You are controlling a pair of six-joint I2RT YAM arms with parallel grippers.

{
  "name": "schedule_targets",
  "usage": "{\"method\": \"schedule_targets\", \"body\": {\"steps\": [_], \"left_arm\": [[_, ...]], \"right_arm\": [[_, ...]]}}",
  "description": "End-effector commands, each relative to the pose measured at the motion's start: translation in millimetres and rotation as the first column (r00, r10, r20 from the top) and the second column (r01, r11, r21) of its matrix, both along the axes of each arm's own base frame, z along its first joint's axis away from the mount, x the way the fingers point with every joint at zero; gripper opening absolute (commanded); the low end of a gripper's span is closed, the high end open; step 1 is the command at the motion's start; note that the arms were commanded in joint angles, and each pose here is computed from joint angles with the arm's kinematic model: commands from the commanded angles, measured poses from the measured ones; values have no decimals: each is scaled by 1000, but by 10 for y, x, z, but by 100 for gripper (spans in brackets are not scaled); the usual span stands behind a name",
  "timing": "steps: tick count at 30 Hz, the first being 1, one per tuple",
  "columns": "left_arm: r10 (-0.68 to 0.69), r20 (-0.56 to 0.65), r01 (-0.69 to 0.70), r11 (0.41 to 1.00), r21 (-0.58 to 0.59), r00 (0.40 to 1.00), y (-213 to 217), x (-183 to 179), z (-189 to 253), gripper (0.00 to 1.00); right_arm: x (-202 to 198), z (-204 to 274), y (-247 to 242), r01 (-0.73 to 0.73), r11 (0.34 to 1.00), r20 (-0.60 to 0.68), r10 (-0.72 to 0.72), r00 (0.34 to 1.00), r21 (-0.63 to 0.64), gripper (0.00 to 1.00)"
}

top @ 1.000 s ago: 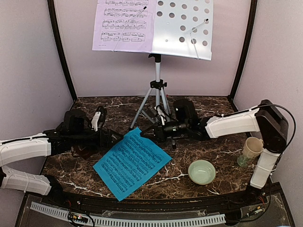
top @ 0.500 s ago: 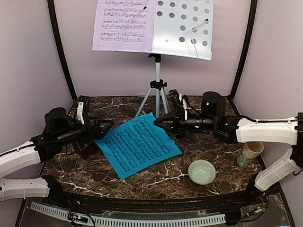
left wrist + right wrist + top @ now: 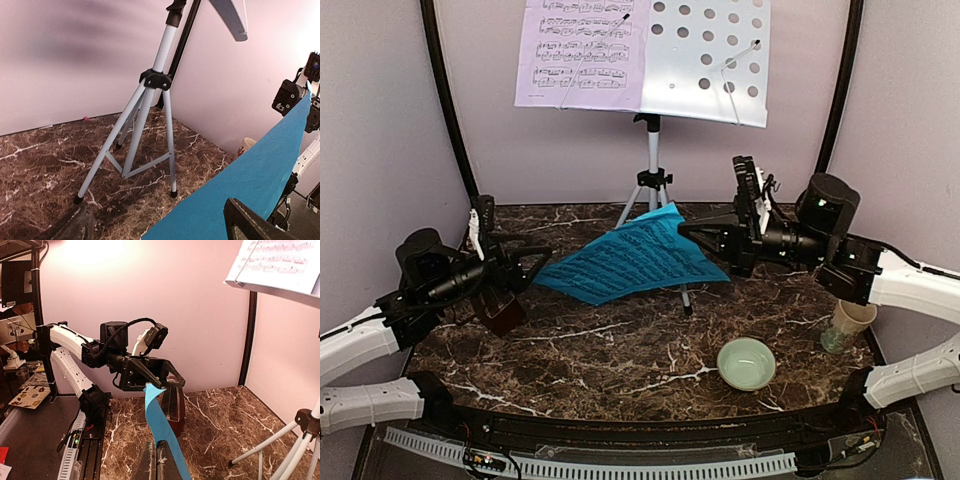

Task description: Set up the instrument practice props

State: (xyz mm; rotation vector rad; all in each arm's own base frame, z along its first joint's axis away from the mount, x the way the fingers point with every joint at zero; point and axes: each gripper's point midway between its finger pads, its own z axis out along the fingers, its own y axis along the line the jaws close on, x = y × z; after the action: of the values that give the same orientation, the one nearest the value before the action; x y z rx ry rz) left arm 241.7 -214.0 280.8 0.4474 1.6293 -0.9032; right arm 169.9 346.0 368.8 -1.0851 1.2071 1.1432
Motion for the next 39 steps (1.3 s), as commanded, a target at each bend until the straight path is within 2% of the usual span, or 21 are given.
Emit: {"method": "schedule_targets", "body": {"steps": [1,11,17,21,24,28,30,32,34,39], "left_arm": [[-67,121,72,997,-36,990,-35,-140,221,93],[-129,253,150,987,-65,959,-24,-376,410,94],[-79,246,101,992,-77,966,42,-331,254,94],[-19,197,35,996,-77,980,91,-210,-4,93],[-96,174,106,993,-52,980,-32,-241,-222,92],[-235,102,239,971,-22,967,-298,-308,-447,83],[-297,125,297,955,14,947,-482,-451,-528,84],[-286,195,278,958,71,938,-612,-533,-542,87],[-267,258,262,964,51,929,-633,-555,-465,88],[-117,348,130,991,-14,930,-519,-364,-308,92]], "right_arm": [[-68,375,-131,12,997,45,-15,999,74,0],[-117,627,-272,38,990,21,-41,999,139,0],[85,739,-340,150,975,-49,-144,988,164,0],[219,861,-398,226,957,-83,-214,973,181,0],[340,922,-416,285,943,-116,-268,957,174,0],[476,980,-427,347,924,-151,-325,934,161,0],[529,995,-430,370,916,-160,-347,924,155,0],[530,1007,-418,367,917,-161,-343,925,157,0],[515,1014,-407,354,921,-162,-328,931,164,0],[411,1053,-370,293,939,-144,-270,952,180,0]]}}
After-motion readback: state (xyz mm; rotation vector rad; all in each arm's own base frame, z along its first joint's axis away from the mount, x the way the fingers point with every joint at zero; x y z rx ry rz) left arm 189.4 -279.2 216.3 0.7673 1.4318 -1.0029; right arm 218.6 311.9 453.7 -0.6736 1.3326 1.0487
